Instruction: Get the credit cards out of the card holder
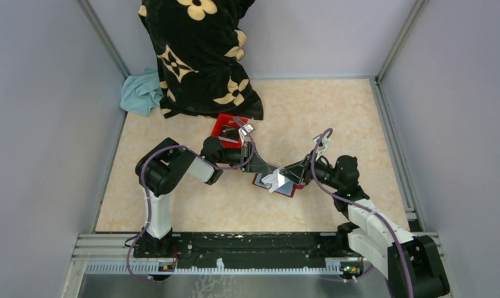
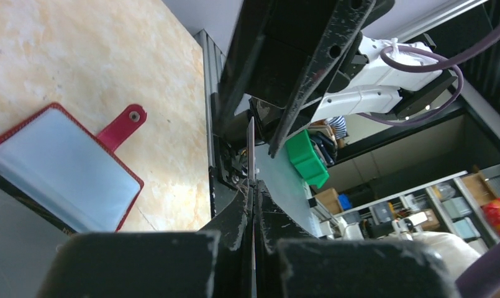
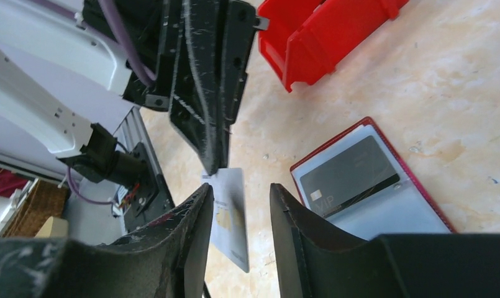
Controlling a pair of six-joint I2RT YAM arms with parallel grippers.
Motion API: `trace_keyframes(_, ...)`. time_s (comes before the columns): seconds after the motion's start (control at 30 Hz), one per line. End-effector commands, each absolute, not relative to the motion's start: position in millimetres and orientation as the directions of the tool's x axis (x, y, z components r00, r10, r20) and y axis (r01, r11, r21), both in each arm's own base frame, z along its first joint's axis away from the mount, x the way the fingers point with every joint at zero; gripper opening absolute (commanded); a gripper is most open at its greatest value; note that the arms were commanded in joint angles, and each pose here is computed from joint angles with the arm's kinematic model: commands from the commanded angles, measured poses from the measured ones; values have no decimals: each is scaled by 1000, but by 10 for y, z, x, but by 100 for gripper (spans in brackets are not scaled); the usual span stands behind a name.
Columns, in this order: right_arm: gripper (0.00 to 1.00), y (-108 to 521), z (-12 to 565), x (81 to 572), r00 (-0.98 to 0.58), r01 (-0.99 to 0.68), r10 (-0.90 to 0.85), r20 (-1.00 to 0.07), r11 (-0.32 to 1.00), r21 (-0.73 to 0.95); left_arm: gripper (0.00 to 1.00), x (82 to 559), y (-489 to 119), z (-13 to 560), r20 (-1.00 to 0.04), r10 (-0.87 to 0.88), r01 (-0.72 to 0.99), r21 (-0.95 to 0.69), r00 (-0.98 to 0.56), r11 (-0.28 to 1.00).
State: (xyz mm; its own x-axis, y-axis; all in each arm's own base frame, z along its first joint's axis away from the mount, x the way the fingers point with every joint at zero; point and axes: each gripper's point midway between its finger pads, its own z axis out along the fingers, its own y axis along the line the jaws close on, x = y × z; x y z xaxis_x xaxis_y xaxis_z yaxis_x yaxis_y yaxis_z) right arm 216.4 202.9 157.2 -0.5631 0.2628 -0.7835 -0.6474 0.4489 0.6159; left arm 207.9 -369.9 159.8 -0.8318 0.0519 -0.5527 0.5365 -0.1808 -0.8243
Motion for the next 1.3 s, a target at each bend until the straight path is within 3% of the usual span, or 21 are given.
trace_keyframes(0.0,36,2136,1768,2116,-501,-734,234,-833,395,552,0,1971,-3637,1833,-669,23,629,-709,-743,-318)
trace_keyframes(0.23,0,2145,1757,2115,-502,-732,227,-835,403,550,0,1963,-3632,1847,-680,21,639,-699,-733,-321)
trace_keyframes(0.47,0,2133,1734,2146,-512,-713,238,-825,417,563,0,1962,-3628,1849,-686,13,647,-692,-727,-320)
trace_keyframes(0.53,0,2111,1705,2207,-522,-686,246,-817,448,573,11,1991,-3615,1891,-698,-28,672,-677,-716,-300)
trace_keyframes(0.6,0,2096,1698,2270,-524,-667,251,-813,473,576,16,2030,-3613,1896,-712,-45,696,-670,-701,-258)
trace_keyframes(0.7,0,2067,1730,2380,-516,-639,272,-812,509,576,22,2173,-3607,1861,-748,-84,752,-649,-659,-117)
trace_keyframes(0.8,0,1986,1728,2582,-500,-578,292,-815,589,565,26,2511,-3506,1749,-809,-128,790,-588,-574,174)
trace_keyframes(0.93,0,1908,1780,2819,-471,-515,325,-820,654,555,51,3072,-2987,1601,-870,-189,630,-464,-455,623)
trace_keyframes(1.0,0,1911,1845,2923,-458,-498,350,-817,661,562,60,3273,-2656,1563,-887,-223,486,-415,-404,769)
trace_keyframes(1.13,0,2008,1986,3121,-445,-481,373,-814,667,569,62,3476,-2152,1497,-906,-247,240,-338,-344,910)
trace_keyframes(1.27,0,2206,2171,3269,-431,-508,380,-818,648,568,62,3561,-1886,1325,-901,-260,90,-308,-348,947)
